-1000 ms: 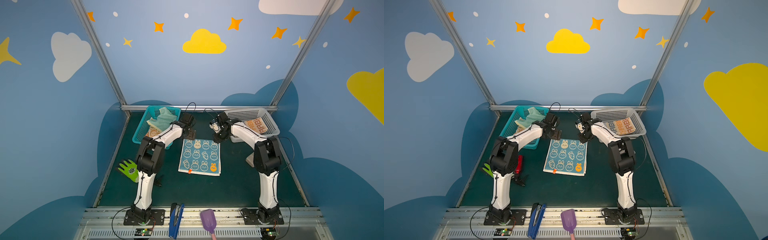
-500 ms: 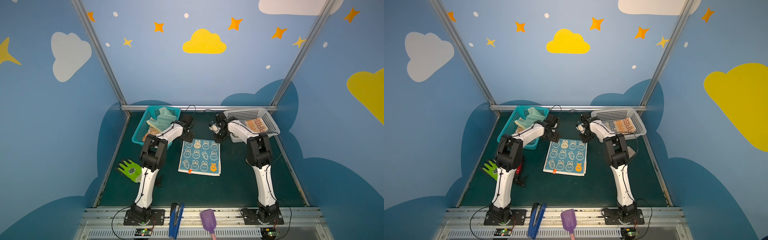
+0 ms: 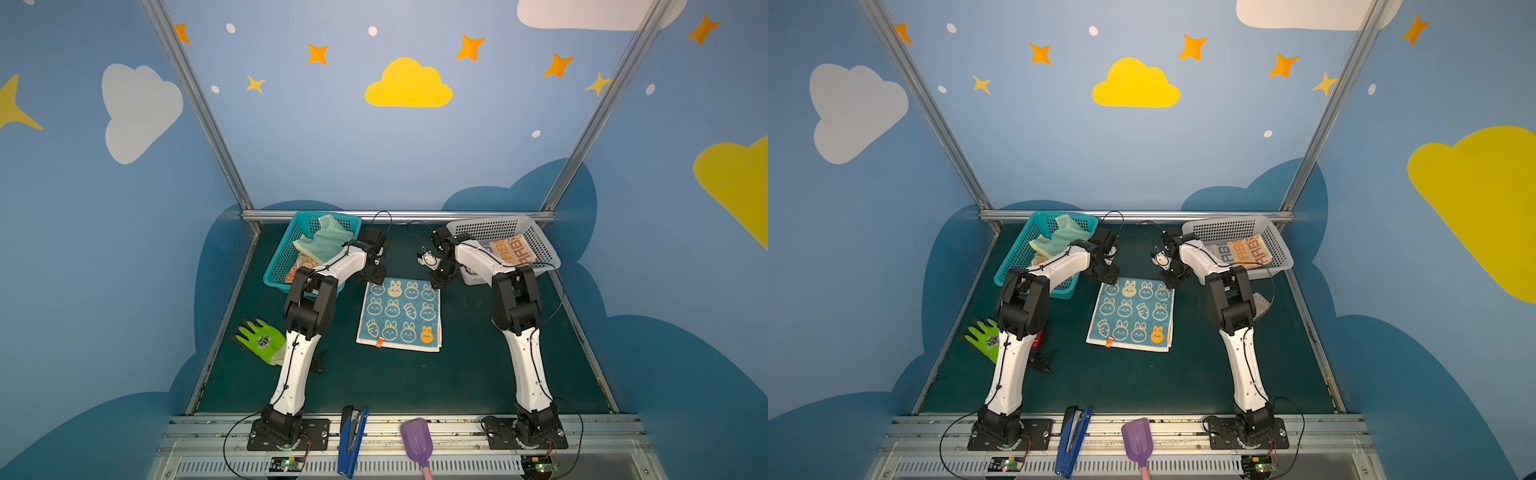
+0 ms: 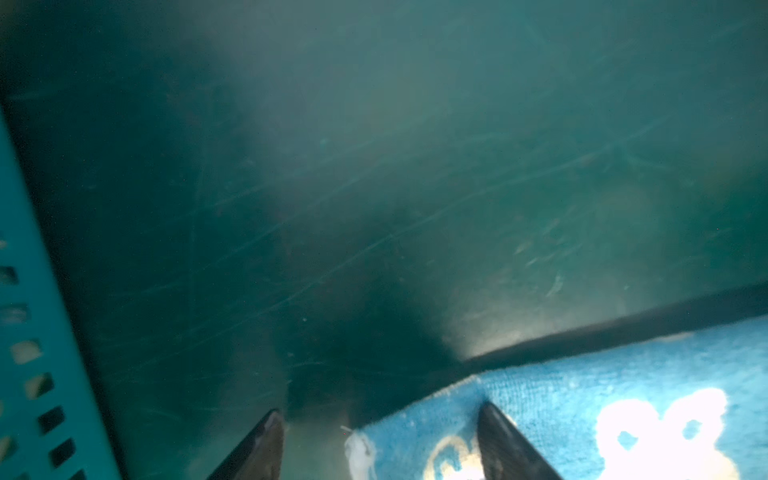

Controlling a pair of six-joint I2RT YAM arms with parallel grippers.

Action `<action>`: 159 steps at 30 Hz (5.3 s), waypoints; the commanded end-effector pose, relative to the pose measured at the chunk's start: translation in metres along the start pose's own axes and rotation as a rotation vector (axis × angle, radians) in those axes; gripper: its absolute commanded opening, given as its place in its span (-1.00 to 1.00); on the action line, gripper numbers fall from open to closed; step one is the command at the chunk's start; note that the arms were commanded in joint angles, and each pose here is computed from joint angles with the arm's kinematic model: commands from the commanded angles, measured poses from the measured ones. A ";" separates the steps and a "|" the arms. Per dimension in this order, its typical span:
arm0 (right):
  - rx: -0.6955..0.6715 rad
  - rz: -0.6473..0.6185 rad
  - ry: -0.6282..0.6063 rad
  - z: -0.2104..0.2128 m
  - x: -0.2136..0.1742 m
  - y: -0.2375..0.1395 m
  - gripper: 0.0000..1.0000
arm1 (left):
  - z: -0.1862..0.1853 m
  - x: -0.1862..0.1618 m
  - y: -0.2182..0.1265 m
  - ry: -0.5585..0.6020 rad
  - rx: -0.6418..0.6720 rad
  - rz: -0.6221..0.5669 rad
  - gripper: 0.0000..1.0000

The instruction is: Fold and stack the towels

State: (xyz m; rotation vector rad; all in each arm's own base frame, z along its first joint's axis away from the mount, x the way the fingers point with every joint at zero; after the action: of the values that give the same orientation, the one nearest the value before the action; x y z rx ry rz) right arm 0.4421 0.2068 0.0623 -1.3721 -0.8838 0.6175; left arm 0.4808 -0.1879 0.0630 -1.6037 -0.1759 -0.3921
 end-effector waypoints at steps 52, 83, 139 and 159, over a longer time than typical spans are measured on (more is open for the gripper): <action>0.056 -0.219 -0.038 0.026 -0.017 -0.086 -1.00 | 0.000 -0.017 -0.112 0.023 -0.138 -0.316 -0.92; -0.344 -0.360 -0.619 0.039 0.018 -0.030 -0.09 | -0.018 -0.068 -0.112 0.083 -0.221 -0.298 -0.92; -0.063 -0.261 -0.680 0.123 -0.039 -0.066 -1.00 | -0.011 -0.115 -0.128 0.102 -0.127 -0.300 -0.92; 0.060 -0.088 -0.623 0.148 -0.072 -0.036 -0.61 | -0.031 -0.176 -0.118 0.111 -0.169 -0.206 -0.11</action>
State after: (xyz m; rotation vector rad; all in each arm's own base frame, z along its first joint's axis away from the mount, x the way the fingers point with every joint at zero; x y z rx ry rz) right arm 0.2891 0.2312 0.0874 -1.0960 -1.4759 0.9752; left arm 0.2828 -0.1915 0.1099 -1.7332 -0.2257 -0.6922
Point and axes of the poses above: each gripper's point midway between its finger pads, its own y axis out along the fingers, its own z axis along the line the jaws close on, x = y × z, the point moved 4 cm from there along -y, back along the fingers, and after that the axes turned 10 degrees about -y, right-handed, at the moved point
